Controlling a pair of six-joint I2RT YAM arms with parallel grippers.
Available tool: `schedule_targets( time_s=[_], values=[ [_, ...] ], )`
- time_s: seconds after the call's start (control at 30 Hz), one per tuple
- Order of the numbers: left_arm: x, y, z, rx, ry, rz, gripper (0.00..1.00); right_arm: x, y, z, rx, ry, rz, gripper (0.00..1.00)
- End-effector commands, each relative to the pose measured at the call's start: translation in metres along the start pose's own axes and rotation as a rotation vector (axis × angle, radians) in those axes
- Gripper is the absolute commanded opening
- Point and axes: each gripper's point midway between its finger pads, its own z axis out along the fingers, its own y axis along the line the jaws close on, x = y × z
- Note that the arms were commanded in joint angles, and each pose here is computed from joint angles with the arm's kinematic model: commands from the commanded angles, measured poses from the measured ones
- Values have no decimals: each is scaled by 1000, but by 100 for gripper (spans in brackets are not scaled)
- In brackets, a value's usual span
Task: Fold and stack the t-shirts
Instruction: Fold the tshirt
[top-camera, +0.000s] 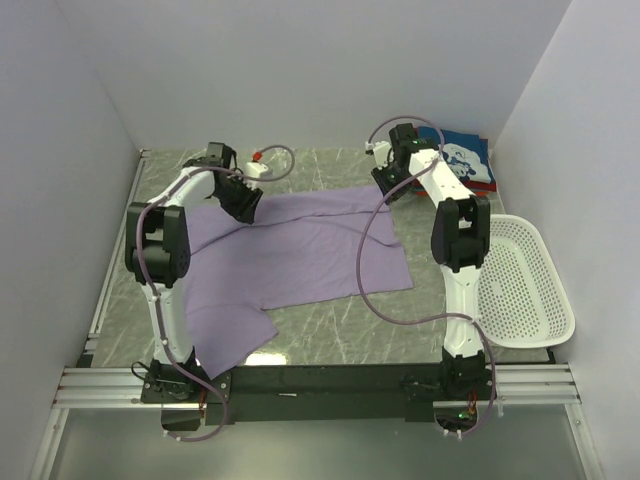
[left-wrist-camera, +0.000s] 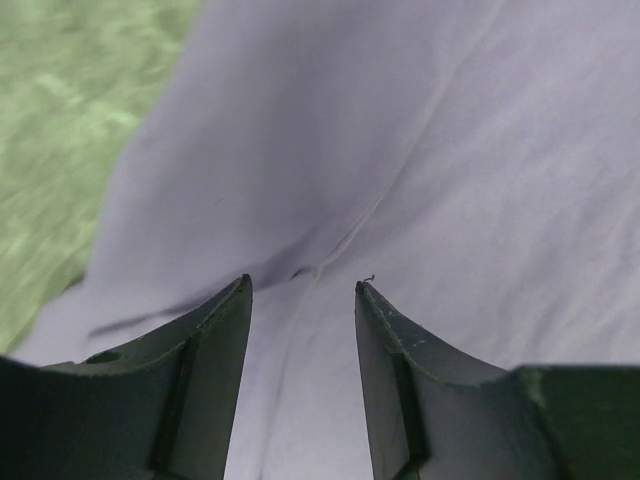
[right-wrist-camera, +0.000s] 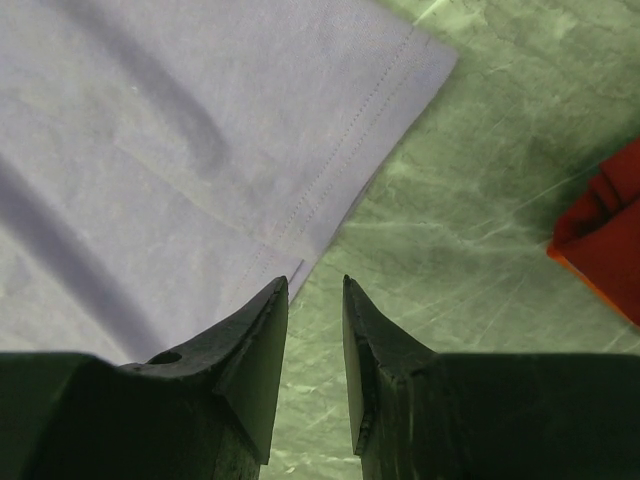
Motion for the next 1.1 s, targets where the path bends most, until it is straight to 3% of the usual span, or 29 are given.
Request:
schedule_targets(
  time_s=[0.0, 0.17, 0.37, 0.8, 1.07],
  values=[
    [-4, 5, 3, -19, 31, 87, 52, -4, -4, 4, 19, -5, -23, 36],
    [3, 5, 15, -33, 66, 109, 52, -1, 2, 8, -11, -5, -10, 39],
    [8, 10, 19, -39, 102, 131, 45, -4, 12, 7, -31, -14, -54, 40],
    [-1, -2, 2, 10, 87, 175, 1, -10, 28, 9, 1, -7, -260, 40],
    [-6, 0, 3, 10, 83, 164, 1, -17, 19, 9, 69, -27, -317, 44]
  ],
)
